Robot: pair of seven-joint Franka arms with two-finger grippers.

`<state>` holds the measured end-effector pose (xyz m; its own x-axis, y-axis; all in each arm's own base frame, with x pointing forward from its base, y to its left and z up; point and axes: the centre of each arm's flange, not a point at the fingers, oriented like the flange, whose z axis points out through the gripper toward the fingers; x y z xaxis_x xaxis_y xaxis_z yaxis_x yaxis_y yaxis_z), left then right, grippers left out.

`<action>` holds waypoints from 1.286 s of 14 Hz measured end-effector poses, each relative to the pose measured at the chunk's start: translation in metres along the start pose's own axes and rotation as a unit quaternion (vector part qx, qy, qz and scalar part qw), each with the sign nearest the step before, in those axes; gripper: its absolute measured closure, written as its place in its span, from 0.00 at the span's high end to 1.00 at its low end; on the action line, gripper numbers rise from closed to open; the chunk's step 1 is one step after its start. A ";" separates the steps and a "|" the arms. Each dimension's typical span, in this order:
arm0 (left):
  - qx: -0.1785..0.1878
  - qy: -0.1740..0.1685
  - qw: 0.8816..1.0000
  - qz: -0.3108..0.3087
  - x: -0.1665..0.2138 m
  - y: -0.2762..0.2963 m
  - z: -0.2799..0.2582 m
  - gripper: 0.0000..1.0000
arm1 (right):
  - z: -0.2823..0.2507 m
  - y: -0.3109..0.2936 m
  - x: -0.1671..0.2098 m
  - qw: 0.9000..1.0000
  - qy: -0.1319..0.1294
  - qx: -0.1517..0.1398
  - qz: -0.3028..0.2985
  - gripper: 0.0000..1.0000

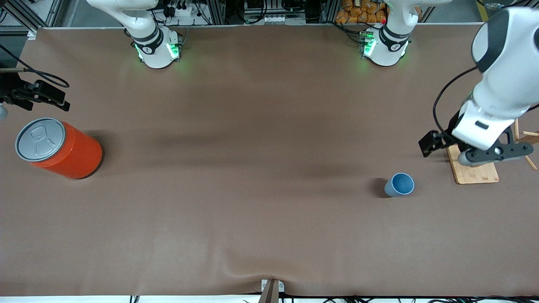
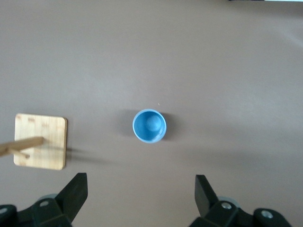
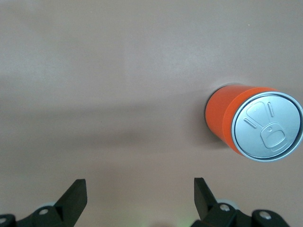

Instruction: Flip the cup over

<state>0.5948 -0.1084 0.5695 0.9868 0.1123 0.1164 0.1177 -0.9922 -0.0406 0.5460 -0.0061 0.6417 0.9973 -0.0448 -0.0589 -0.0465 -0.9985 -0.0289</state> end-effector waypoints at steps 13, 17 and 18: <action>-0.017 -0.047 0.999 0.013 -0.040 -0.023 -0.050 1.00 | 0.000 0.000 0.000 1.000 0.000 0.000 0.000 1.00; -0.038 -0.062 0.997 0.019 -0.040 -0.067 -0.056 1.00 | 0.000 0.000 0.000 1.000 0.000 0.000 0.000 1.00; -0.041 -0.064 0.997 0.020 -0.040 -0.075 -0.056 1.00 | 0.000 0.000 0.000 1.000 0.000 0.000 0.000 1.00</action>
<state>0.5406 -0.0419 0.6237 0.9972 0.0735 -0.0115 0.0739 -0.9965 0.0401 0.5460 -0.0059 0.6417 0.9973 -0.0444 -0.0589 -0.0461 -0.9985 -0.0288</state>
